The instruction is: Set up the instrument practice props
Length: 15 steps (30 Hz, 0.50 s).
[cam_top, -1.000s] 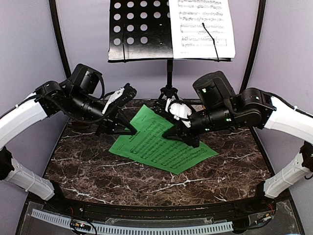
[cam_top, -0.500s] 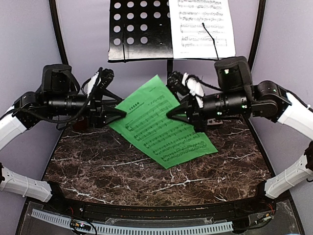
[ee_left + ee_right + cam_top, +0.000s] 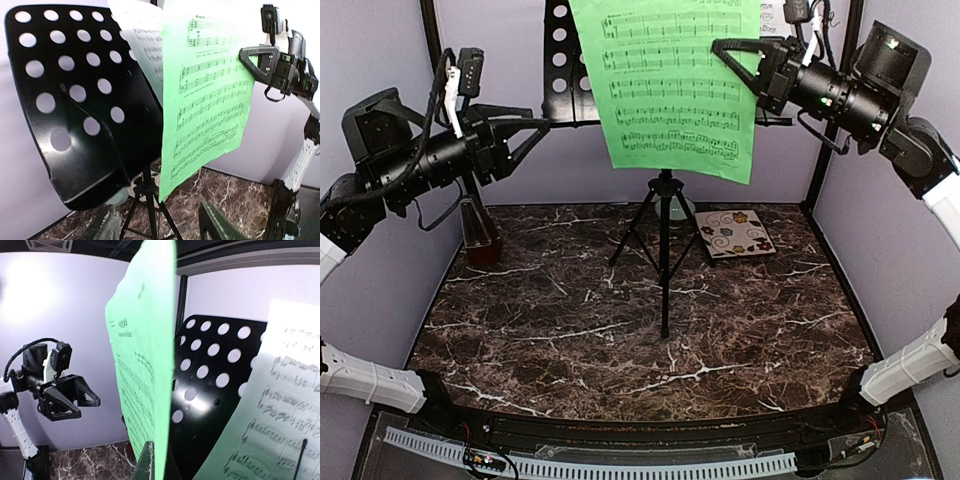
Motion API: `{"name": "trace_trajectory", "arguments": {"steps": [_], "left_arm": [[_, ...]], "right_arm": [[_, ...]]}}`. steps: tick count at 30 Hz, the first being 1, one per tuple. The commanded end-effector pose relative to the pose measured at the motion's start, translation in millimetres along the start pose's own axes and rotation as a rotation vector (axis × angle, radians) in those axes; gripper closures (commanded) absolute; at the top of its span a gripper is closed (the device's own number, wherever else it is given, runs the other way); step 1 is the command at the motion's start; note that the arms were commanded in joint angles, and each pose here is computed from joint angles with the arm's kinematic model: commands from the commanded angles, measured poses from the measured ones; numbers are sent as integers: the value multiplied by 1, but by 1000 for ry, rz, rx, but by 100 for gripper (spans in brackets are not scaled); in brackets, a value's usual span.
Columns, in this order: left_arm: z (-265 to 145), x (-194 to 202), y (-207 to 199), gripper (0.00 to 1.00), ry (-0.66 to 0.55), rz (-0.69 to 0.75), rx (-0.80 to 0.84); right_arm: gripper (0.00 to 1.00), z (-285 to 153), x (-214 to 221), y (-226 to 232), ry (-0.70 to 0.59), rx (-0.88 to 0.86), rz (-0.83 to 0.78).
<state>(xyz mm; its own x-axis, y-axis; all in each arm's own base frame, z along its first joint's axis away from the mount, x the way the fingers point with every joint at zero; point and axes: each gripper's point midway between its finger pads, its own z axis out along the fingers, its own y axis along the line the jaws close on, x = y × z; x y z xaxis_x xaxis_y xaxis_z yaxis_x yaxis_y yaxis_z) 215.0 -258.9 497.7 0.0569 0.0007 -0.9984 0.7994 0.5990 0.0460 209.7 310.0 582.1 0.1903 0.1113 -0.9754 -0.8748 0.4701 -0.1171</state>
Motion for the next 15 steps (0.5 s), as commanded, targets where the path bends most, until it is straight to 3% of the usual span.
{"name": "trace_trajectory", "arguments": {"steps": [1, 7, 15], "left_arm": [[0, -46, 9, 44, -142, -100, -41], [15, -58, 16, 44, -167, -99, -69], [28, -71, 46, 52, -158, -181, -130]], "right_arm": [[100, 7, -48, -32, -154, 104, -18], [100, 13, -71, -76, -260, 236, -36], [100, 36, -74, -110, -294, 268, -68]]}}
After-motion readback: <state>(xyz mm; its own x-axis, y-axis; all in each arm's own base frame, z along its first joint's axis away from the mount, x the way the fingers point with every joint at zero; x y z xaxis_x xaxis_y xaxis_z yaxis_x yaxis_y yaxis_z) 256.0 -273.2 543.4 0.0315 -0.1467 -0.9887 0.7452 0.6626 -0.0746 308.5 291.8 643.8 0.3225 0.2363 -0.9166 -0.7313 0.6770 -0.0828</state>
